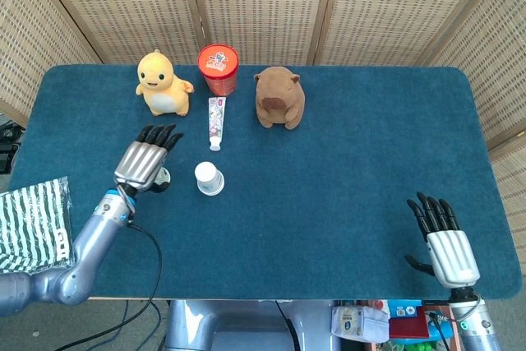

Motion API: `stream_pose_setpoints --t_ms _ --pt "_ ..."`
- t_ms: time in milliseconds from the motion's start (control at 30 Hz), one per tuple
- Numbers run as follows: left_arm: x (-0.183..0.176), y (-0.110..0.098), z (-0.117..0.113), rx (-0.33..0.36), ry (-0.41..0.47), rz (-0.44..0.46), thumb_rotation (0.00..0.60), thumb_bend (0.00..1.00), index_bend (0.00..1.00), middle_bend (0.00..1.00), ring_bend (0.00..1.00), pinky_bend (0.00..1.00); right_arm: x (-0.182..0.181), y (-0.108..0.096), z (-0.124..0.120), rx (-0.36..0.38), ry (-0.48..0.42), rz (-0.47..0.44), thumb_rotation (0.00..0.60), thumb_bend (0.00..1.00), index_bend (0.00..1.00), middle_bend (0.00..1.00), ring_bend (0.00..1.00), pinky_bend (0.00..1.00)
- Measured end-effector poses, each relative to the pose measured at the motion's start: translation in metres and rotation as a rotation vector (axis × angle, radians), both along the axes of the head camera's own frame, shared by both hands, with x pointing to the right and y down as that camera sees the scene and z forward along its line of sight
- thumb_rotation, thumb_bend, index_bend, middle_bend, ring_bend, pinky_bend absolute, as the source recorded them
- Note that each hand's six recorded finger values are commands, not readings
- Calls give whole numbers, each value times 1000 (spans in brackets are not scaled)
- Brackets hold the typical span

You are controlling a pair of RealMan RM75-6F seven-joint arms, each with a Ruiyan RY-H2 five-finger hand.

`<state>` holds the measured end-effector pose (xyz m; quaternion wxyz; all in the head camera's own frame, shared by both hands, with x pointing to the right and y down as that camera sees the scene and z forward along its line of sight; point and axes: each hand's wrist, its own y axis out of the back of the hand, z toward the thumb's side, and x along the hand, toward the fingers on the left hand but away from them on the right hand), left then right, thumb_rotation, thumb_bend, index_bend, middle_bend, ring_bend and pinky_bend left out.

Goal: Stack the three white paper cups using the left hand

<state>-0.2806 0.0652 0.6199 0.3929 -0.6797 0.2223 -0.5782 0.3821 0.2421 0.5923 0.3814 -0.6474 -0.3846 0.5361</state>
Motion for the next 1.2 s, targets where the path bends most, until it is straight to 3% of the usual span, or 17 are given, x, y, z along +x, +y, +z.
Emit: stream_pose_setpoints --t_ms 133,433,800,1200 --pt "-51 9 -5 -6 -89 -49 600 242 201 0 0 0 -5 2 1 -2 6 -16 600 0 0 0 0 0" --pt "-106 10 14 -42 -140 -150 600 242 209 0 0 0 -8 4 4 -12 15 -26 600 0 0 0 0 0" --pt "-84 15 39 -76 -90 -141 600 242 209 0 0 0 -7 4 3 -9 10 -22 600 0 0 0 0 0" --pt "-70 5 61 -92 -109 -163 600 242 209 0 0 0 -6 3 3 -8 9 -20 600 0 0 0 0 0"
